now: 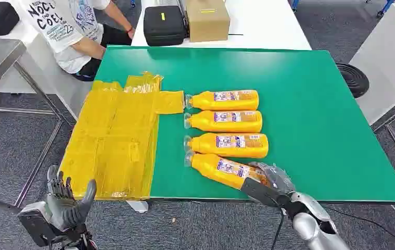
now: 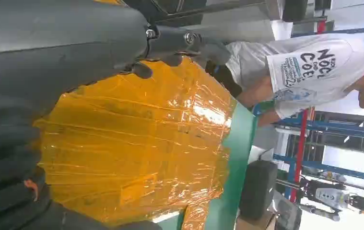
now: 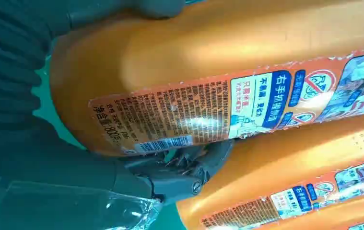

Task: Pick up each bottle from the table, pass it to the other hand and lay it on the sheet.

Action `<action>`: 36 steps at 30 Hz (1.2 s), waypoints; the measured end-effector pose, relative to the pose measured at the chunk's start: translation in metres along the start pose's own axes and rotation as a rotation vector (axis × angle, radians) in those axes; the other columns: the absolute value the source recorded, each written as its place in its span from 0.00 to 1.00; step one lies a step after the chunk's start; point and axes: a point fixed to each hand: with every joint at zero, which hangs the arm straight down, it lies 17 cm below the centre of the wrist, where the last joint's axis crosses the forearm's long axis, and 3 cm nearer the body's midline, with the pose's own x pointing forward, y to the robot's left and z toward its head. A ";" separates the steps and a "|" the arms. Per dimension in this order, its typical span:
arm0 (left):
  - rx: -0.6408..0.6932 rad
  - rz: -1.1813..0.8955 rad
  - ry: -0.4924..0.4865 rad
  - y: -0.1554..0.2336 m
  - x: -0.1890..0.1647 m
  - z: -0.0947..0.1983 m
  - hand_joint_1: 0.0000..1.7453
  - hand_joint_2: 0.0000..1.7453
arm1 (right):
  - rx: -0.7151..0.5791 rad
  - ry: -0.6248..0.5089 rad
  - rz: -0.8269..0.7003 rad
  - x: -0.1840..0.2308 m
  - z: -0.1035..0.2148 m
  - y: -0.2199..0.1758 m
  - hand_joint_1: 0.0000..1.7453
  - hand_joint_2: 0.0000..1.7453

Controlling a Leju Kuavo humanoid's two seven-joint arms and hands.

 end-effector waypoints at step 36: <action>-0.506 0.536 0.102 -0.103 0.022 0.021 0.00 1.00 | -0.313 -0.626 -0.326 0.194 -0.020 -0.038 1.00 1.00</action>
